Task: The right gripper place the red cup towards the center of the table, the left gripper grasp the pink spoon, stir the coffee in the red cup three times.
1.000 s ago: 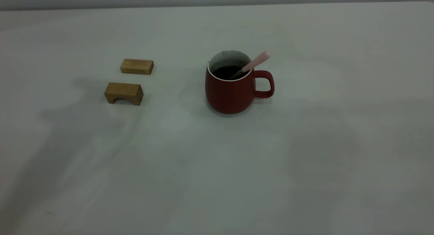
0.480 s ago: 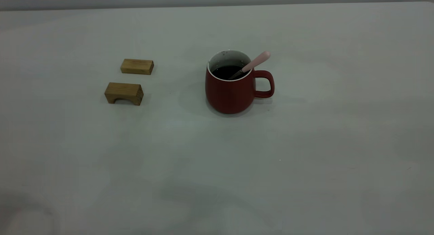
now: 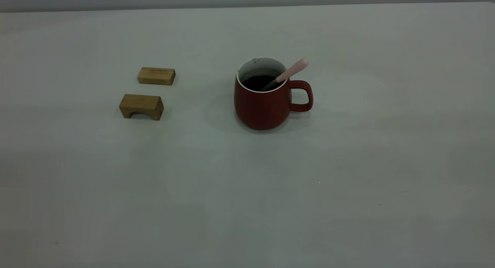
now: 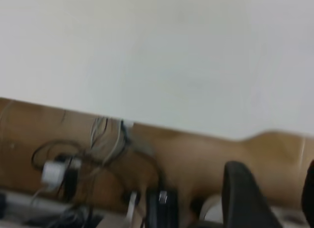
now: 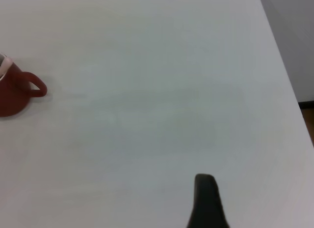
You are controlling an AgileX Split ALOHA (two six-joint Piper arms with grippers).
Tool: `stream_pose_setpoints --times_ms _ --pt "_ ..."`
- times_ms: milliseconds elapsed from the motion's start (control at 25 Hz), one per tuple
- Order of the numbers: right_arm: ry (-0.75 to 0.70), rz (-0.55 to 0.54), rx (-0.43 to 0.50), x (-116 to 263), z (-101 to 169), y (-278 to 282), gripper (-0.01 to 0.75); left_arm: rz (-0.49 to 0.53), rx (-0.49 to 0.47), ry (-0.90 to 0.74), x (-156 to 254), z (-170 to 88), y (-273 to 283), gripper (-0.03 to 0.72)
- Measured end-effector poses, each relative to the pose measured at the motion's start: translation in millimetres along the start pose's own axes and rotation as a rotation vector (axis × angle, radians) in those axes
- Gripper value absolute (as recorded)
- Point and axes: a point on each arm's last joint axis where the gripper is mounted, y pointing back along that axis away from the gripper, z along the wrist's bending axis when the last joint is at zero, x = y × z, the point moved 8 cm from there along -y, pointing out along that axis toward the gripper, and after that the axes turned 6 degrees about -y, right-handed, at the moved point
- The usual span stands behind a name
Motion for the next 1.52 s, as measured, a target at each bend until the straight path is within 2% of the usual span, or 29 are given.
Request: stream_pose_setpoints --times_ms 240,400,640,960,1520 --pt "0.000 0.000 0.000 0 0 0 0.591 -0.166 -0.002 0.018 6 3 16 0.369" --pt "0.000 0.000 0.000 0 0 0 0.591 -0.234 0.000 0.027 10 4 23 0.369" --pt "0.000 0.000 0.000 0 0 0 0.591 -0.275 0.055 -0.032 12 -3 26 0.369" --pt "0.000 0.000 0.000 0 0 0 0.591 -0.356 0.062 -0.026 16 -1 33 0.369" --pt "0.000 0.000 0.000 0 0 0 0.591 -0.358 0.062 -0.027 16 -1 33 0.369"
